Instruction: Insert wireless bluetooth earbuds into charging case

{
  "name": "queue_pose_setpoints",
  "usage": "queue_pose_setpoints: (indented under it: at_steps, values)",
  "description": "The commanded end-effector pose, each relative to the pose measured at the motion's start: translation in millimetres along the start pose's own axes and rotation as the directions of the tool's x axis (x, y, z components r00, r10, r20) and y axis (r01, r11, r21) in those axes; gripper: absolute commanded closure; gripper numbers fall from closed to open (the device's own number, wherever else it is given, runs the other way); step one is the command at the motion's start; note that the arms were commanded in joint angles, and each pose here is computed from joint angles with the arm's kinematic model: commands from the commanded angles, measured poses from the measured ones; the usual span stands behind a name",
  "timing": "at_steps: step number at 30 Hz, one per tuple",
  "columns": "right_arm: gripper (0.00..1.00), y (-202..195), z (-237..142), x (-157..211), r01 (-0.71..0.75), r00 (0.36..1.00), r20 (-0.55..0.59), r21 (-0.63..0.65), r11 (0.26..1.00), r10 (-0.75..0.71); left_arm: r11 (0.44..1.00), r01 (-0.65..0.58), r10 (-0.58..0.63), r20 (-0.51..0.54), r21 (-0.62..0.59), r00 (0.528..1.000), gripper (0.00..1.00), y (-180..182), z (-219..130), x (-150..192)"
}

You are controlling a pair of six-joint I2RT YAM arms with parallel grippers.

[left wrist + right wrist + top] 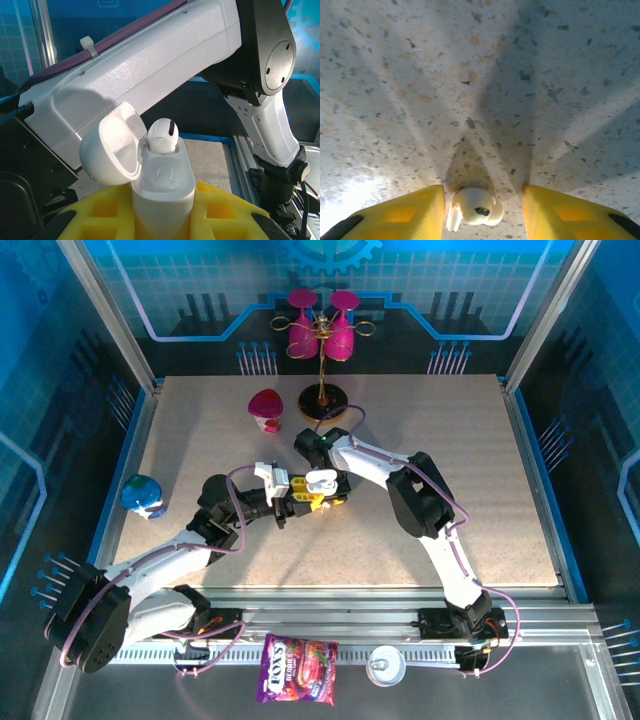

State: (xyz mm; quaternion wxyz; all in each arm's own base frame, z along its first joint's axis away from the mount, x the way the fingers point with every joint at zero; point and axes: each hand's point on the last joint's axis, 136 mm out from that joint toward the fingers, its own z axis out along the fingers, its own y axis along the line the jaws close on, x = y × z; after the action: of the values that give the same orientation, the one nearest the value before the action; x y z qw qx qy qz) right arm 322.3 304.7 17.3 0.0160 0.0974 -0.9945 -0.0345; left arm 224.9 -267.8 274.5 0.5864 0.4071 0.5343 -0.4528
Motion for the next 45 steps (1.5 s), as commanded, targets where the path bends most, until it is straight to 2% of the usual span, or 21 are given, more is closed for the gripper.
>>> queue_pose_setpoints:
  at_steps: [1,17,19,28,35,45]
  values:
    - [0.57,4.7,10.6,13.1,-0.002,0.998,-0.062,0.008,1.000,0.002,0.999,-0.039,0.039,0.009,0.013,0.999,0.97,-2.8,-1.2,-2.9]
    - [0.69,4.4,-0.9,12.5,0.008,0.999,-0.037,0.004,1.000,-0.008,0.999,-0.035,0.035,0.005,0.005,0.999,0.97,-1.7,-2.2,-0.1]
    - [0.74,3.2,-3.4,11.8,0.009,1.000,-0.028,0.008,1.000,-0.008,0.999,-0.038,0.038,0.006,0.005,0.999,0.97,-2.1,-2.4,-0.2]
    - [0.70,-9.7,-28.9,7.3,-0.012,0.999,0.036,0.004,1.000,0.012,0.999,-0.044,0.044,0.008,-0.006,0.999,0.97,-0.2,-2.7,-0.4]
    - [0.69,-39.0,-58.9,7.5,-0.072,0.991,0.108,-0.033,0.997,0.076,0.998,-0.053,0.053,0.017,-0.016,0.998,0.97,3.0,-0.6,-2.6]
    - [0.69,-108.0,-121.0,14.9,-0.165,0.953,0.256,-0.019,0.986,0.164,0.993,-0.017,0.021,0.033,-0.118,0.999,0.97,32.1,7.8,9.9]
